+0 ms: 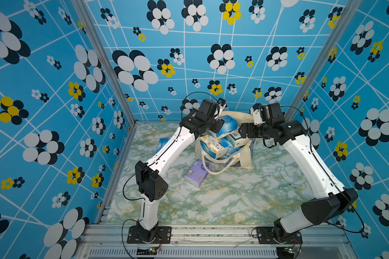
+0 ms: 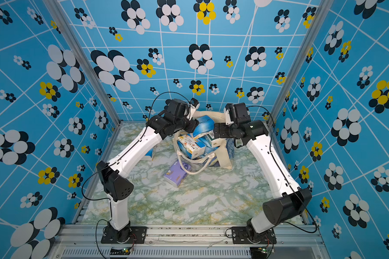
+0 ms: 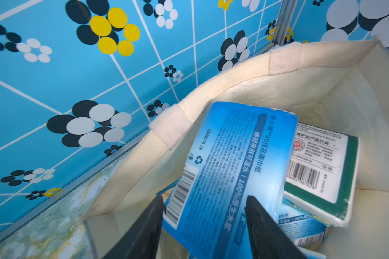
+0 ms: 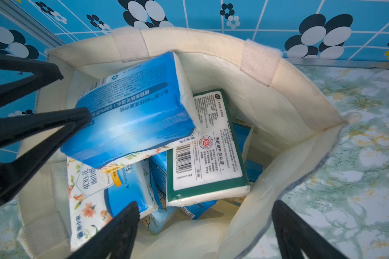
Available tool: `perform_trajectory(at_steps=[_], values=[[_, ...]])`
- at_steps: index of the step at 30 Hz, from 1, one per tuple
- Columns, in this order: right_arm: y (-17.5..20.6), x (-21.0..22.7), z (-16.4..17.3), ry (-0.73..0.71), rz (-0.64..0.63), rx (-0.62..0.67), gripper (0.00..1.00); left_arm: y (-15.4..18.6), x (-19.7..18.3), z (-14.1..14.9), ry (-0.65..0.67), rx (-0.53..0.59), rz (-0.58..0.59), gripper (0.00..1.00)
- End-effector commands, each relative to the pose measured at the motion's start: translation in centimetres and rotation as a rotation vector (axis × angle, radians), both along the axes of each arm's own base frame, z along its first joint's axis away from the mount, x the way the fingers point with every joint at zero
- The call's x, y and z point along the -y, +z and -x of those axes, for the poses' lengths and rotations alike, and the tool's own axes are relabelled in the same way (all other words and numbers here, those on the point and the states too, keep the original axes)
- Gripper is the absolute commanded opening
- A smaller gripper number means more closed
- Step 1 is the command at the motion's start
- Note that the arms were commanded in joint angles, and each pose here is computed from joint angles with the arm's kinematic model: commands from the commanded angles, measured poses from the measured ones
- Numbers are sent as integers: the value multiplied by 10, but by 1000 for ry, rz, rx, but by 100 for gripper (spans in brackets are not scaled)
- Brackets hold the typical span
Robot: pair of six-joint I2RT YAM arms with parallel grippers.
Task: Put tissues into the canvas bag
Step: Place the pack of facial tissues in the canvas bag.
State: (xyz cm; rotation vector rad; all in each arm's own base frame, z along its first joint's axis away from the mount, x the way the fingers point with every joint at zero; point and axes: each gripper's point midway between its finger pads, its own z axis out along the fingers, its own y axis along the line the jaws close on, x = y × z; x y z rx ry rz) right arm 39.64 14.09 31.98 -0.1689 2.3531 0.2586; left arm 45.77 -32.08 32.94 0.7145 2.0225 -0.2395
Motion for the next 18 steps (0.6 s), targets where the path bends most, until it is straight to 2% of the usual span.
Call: perform_trajectory(at_steps=[1,4,6,11,16,18], values=[[14,-10,-10,39,-31,36,93,31,-20,6,76,28,31,62],[19,-14,-13,63,-36,44,89,58,-34,19,109,34,77,63],[23,-17,-15,79,-38,47,85,63,-49,26,149,-7,80,63],[22,-25,-22,106,-48,38,75,33,-81,38,224,-178,53,56],[16,-34,-33,125,-67,23,70,-10,-86,38,238,-313,72,40],[14,-37,-38,129,-69,16,70,-9,-86,41,224,-326,120,37]])
